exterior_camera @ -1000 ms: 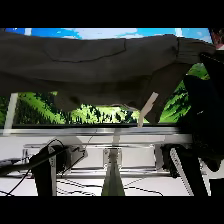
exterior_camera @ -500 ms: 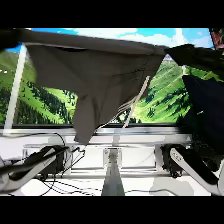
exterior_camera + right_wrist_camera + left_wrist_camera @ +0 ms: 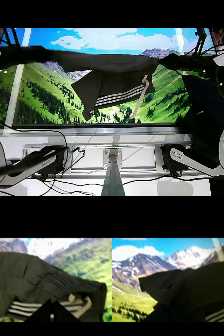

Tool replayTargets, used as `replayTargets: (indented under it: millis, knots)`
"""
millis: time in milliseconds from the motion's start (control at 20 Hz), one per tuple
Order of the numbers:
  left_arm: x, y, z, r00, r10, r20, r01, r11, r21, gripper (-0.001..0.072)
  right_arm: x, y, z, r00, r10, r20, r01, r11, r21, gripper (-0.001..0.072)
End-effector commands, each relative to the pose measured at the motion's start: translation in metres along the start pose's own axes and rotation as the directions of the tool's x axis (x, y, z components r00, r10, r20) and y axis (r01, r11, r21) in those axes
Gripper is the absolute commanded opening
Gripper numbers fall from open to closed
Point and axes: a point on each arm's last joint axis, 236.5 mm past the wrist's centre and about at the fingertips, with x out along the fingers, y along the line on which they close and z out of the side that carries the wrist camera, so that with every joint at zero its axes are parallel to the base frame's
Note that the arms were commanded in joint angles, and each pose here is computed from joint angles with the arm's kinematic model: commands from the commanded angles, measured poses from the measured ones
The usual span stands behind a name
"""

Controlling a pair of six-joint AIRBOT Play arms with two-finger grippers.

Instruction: Fold the clothes and pants, and hang the long-sleeved shirts on hangers.

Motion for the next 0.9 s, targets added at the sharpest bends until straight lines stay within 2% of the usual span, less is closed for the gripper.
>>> replayTargets:
  millis: [0, 150, 300, 350, 400, 450, 500, 650, 750, 850]
  knots:
    - [-0.022, -0.04, -0.086, 0.928, -0.122, -0.352, 0.109, 0.992, -0.056, 0.0001, -0.004, -0.033, -0.054, 0.965, -0.127, -0.23, 0.105, 0.989, -0.105, 0.0019]
    - [0.009, -0.05, -0.127, 0.893, -0.153, -0.423, 0.12, 0.987, -0.102, 0.0001, -0.015, -0.053, -0.09, 0.904, -0.202, -0.377, 0.152, 0.976, -0.158, 0.002]
    - [0.048, -0.057, -0.177, 0.87, -0.186, -0.457, 0.107, 0.975, -0.192, 0.0003, -0.013, -0.054, -0.119, 0.864, -0.165, -0.477, 0.12, 0.985, -0.123, 0.0018]
    - [0.057, -0.058, -0.192, 0.862, -0.188, -0.471, 0.1, 0.973, -0.207, 0.0025, -0.008, -0.06, -0.121, 0.861, -0.168, -0.479, 0.127, 0.985, -0.117, 0.0052]
    - [0.062, -0.057, -0.202, 0.858, -0.186, -0.48, 0.091, 0.973, -0.213, 0.0204, -0.001, -0.065, -0.119, 0.869, -0.176, -0.463, 0.139, 0.984, -0.112, 0.0291]
    - [0.067, -0.056, -0.208, 0.857, -0.185, -0.48, 0.084, 0.971, -0.223, 0.0637, 0.006, -0.071, -0.113, 0.881, -0.185, -0.434, 0.159, 0.983, -0.096, 0.0463]
    - [0.071, -0.054, -0.208, 0.862, -0.182, -0.472, 0.079, 0.97, -0.229, 0.0693, 0.015, -0.077, -0.107, 0.894, -0.191, -0.405, 0.182, 0.981, -0.061, 0.0464]
    - [0.079, -0.054, -0.197, 0.887, -0.181, -0.425, 0.08, 0.966, -0.244, 0.0702, 0.042, -0.091, -0.106, 0.907, -0.163, -0.389, 0.189, 0.982, 0.027, 0.0476]
    - [0.083, -0.052, -0.189, 0.903, -0.176, -0.392, 0.079, 0.965, -0.251, 0.0701, 0.062, -0.098, -0.113, 0.907, -0.129, -0.401, 0.177, 0.981, 0.085, 0.0549]
    - [0.084, -0.05, -0.186, 0.91, -0.167, -0.379, 0.074, 0.966, -0.249, 0.0701, 0.078, -0.111, -0.114, 0.906, -0.128, -0.404, 0.186, 0.977, 0.107, 0.0571]
